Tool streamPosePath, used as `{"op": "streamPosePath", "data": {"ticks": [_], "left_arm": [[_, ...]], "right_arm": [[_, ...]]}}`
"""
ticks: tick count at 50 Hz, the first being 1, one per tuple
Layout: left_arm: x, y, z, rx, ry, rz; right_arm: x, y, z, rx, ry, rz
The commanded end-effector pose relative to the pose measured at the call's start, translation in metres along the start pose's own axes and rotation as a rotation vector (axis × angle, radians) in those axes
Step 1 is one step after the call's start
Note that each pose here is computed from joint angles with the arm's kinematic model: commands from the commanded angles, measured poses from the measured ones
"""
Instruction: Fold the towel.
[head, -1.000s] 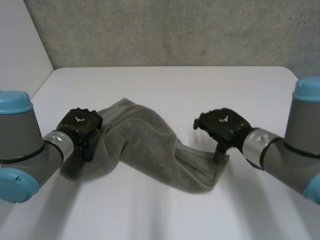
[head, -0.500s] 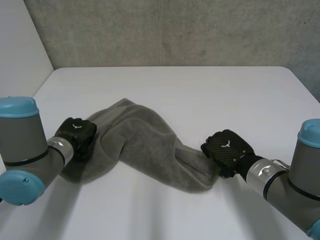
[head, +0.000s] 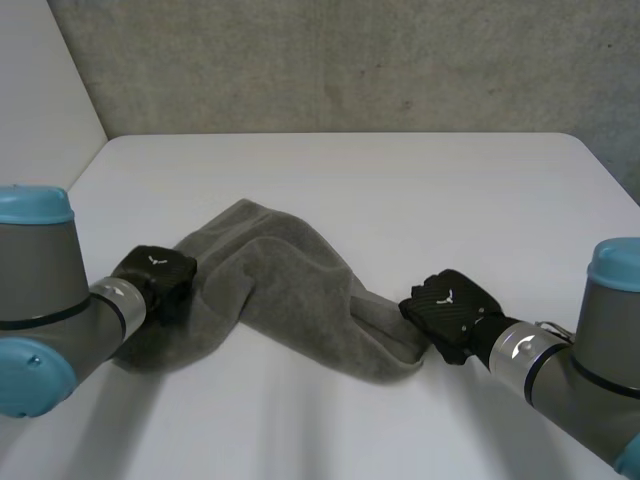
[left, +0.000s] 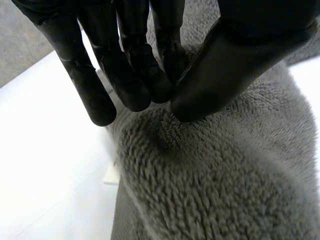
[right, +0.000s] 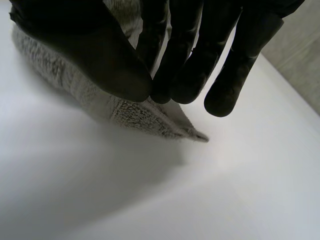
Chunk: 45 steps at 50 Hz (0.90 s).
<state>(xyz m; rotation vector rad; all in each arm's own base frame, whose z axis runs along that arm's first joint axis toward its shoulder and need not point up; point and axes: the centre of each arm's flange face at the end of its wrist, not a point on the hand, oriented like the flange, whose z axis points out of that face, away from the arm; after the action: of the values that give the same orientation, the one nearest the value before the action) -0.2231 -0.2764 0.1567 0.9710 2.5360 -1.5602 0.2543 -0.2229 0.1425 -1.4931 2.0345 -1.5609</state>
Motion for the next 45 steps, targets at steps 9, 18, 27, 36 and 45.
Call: {"op": "streamPosePath", "data": {"ticks": [9,18,27,36,45], "left_arm": [[-0.030,-0.094,-0.001,0.286,-0.067,-0.002],[-0.035,-0.146,-0.018,0.345,-0.028,-0.149],[-0.035,-0.128,-0.036,0.305,-0.023,-0.205],[-0.064,-0.087,-0.010,0.217,-0.105,-0.252],[-0.057,-0.059,0.001,0.121,-0.084,-0.268]], "right_arm": [[0.048,-0.061,0.018,0.190,0.083,-0.087],[0.084,-0.112,0.017,0.288,0.245,-0.070],[0.041,-0.075,-0.006,0.144,0.079,-0.025],[0.010,-0.043,-0.035,0.088,-0.026,-0.089],[-0.007,-0.021,-0.037,0.083,-0.139,-0.046]]}}
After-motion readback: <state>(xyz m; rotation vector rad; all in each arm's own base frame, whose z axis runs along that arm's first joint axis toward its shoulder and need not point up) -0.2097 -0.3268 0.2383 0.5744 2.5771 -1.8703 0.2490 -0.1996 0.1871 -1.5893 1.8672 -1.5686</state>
